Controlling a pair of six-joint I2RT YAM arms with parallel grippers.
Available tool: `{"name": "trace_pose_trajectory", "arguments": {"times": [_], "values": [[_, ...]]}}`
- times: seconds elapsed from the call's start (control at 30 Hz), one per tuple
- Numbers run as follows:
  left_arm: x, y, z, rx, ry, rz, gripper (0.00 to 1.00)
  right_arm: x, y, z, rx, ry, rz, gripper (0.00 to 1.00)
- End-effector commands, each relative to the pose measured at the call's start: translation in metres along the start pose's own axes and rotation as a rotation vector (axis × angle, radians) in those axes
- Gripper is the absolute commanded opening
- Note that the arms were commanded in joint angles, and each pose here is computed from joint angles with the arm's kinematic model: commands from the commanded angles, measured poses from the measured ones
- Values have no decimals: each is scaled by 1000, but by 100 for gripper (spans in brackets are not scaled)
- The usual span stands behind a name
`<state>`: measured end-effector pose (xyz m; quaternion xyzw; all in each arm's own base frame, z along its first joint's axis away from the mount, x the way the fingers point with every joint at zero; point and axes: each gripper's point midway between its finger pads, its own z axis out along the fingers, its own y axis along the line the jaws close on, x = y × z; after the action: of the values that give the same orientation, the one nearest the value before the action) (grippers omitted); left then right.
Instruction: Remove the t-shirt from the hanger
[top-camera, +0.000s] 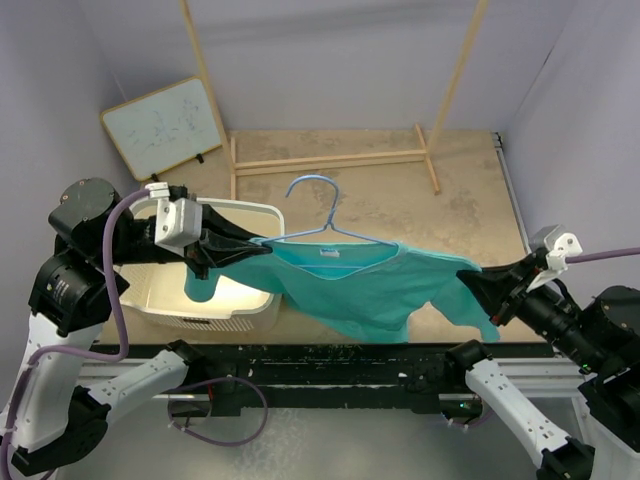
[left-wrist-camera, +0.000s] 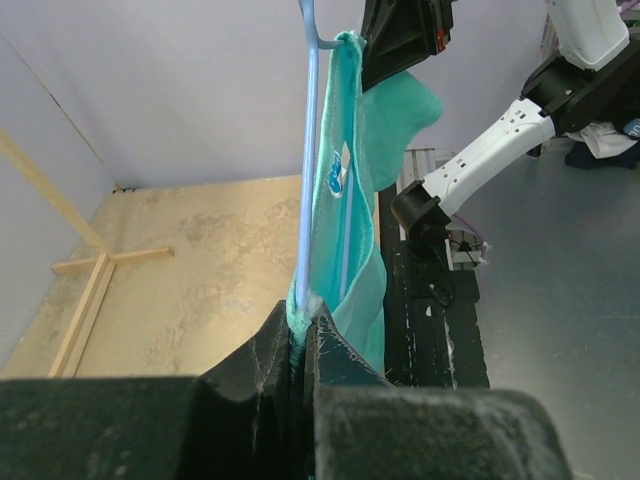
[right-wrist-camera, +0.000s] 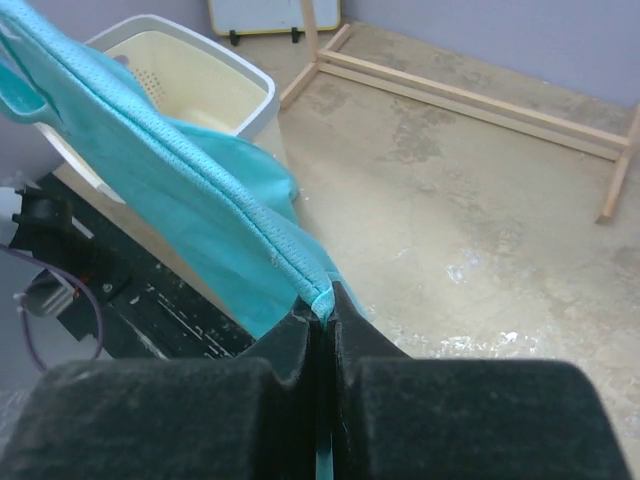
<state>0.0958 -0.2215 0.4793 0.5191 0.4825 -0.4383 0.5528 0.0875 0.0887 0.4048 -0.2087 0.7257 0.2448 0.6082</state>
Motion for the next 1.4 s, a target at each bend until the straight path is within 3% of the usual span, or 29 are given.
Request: {"name": "trace_pose_trajectory", "arguments": {"times": [0.0, 0.2, 0.43, 0.83, 0.97, 1.13, 1.37], "values": [[-26, 9, -7, -85, -58, 78, 0, -11, -15, -18, 102, -86, 3, 0], [-18, 7, -17, -142, -44, 74, 0, 8, -114, -34, 731, -43, 190, 0], [-14, -9, -40, -218, -43, 81, 0, 22, -149, -41, 1018, -39, 292, 0], [-22, -50, -81, -286, -72, 112, 0, 30, -161, -20, 1090, 18, 283, 0], [-32, -74, -89, -229, -116, 130, 0, 31, -157, -8, 1044, 21, 297, 0], [-45, -90, -89, -162, -166, 142, 0, 40, -140, 35, 868, 86, 310, 0], [-51, -66, -90, -273, -172, 128, 0, 62, -139, 44, 847, 130, 315, 0]]}}
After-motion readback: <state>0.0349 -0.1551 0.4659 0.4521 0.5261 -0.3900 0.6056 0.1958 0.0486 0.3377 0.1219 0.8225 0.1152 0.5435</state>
